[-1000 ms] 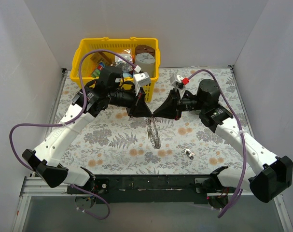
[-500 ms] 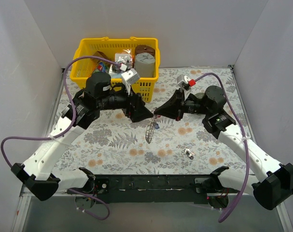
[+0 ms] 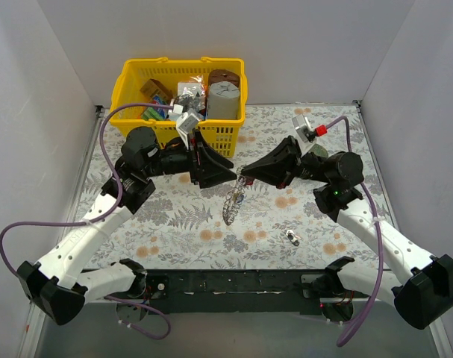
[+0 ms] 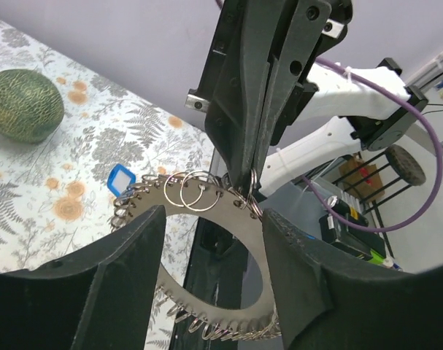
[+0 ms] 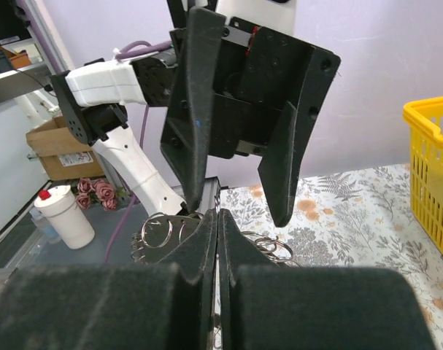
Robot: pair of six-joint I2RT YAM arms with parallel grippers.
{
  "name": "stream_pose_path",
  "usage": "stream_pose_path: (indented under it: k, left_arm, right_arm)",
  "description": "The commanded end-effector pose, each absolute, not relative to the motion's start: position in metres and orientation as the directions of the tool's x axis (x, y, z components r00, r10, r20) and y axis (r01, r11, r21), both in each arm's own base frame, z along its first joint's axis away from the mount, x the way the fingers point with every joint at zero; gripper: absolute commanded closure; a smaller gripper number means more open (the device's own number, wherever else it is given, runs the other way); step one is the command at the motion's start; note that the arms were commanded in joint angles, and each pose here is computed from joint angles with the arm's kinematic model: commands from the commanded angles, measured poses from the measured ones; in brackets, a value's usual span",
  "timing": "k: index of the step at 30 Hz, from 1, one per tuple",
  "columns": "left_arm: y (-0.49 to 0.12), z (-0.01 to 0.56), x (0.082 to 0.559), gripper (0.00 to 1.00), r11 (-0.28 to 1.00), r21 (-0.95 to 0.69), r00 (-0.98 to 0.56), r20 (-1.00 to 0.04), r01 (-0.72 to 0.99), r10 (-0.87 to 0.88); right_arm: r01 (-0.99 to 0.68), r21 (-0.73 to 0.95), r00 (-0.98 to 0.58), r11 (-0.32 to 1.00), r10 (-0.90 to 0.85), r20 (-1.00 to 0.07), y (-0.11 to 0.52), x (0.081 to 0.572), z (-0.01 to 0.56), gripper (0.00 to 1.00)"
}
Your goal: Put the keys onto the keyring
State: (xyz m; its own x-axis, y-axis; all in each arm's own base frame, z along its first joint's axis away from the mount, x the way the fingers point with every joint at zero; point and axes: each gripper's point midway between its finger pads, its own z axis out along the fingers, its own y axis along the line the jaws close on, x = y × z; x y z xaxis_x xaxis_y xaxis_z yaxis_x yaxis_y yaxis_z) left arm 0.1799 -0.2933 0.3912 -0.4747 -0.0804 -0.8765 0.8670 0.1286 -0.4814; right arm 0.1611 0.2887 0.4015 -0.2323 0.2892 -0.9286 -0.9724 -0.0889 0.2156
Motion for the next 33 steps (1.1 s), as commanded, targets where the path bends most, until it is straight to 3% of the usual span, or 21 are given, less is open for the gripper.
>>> stream_pose_path:
  k: [1,11,24,33]
  left_arm:
    - [-0.296,0.421,0.17,0.5,0.015,-0.435,-0.428,-0.892,0.9,-0.146]
    - [-0.299,0.419,0.166,0.65,-0.028,-0.445,-0.445,-0.885,0.895,-0.135]
    - [-0.298,0.415,0.168,0.64,-0.011,-0.45,-0.447,-0.883,0.893,-0.147]
    - [-0.303,0.421,0.171,0.7,0.012,-0.442,-0.433,-0.884,0.897,-0.175]
  right_arm:
    - [-0.988,0.104,-0.14,-0.113,0.383,-0.913,0.276,0.143,0.435,0.99]
    - [-0.988,0.119,-0.149,-0.101,0.382,-0.912,0.276,0.145,0.429,0.99]
    - [-0.991,0.126,-0.136,-0.054,0.438,-0.889,0.27,0.148,0.436,0.99]
    - [-0.984,0.178,-0.155,-0.007,0.534,-0.832,0.26,0.153,0.442,0.99]
